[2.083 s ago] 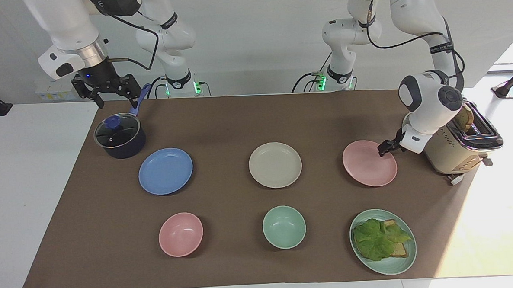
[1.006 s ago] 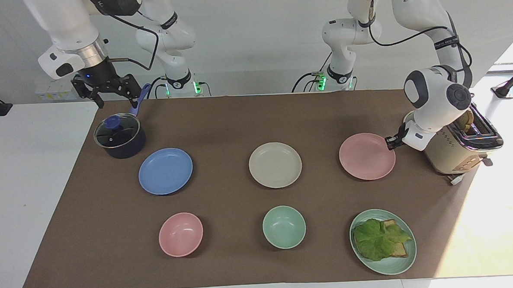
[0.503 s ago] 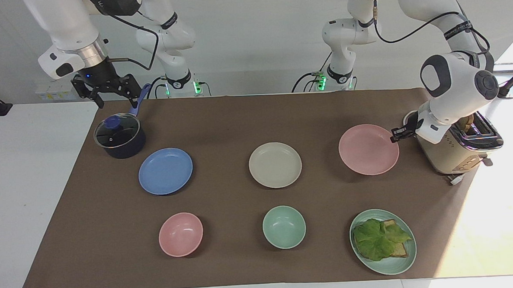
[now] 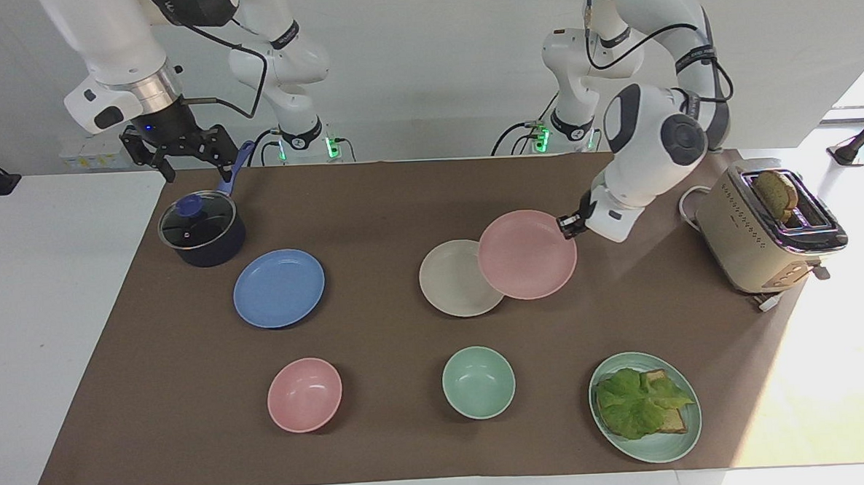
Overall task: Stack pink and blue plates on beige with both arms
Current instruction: 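Carry the pink plate onto the beige plate and release it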
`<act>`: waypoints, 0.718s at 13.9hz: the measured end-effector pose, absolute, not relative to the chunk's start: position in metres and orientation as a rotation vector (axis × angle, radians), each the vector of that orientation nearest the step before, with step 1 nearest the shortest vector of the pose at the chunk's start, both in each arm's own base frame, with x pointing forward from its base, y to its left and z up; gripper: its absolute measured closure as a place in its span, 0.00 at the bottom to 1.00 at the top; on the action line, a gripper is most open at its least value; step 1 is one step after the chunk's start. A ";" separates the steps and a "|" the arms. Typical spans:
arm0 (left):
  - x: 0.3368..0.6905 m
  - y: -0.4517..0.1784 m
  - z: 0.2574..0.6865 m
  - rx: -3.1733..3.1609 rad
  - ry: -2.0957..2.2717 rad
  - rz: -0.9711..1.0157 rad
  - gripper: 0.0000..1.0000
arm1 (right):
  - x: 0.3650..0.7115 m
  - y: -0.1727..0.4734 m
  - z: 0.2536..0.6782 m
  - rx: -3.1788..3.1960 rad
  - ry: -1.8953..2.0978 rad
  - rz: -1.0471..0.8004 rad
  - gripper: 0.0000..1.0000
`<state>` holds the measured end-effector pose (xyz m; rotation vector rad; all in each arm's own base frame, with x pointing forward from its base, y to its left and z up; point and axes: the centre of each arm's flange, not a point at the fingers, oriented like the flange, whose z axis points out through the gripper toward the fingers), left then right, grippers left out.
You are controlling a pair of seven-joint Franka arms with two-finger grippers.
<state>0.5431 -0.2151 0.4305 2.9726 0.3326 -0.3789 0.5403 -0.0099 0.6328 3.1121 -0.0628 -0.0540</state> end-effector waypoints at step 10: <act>0.526 -0.283 0.370 2.978 0.259 -0.240 0.54 | 0.537 -0.010 0.630 3.112 -0.063 -0.066 0.00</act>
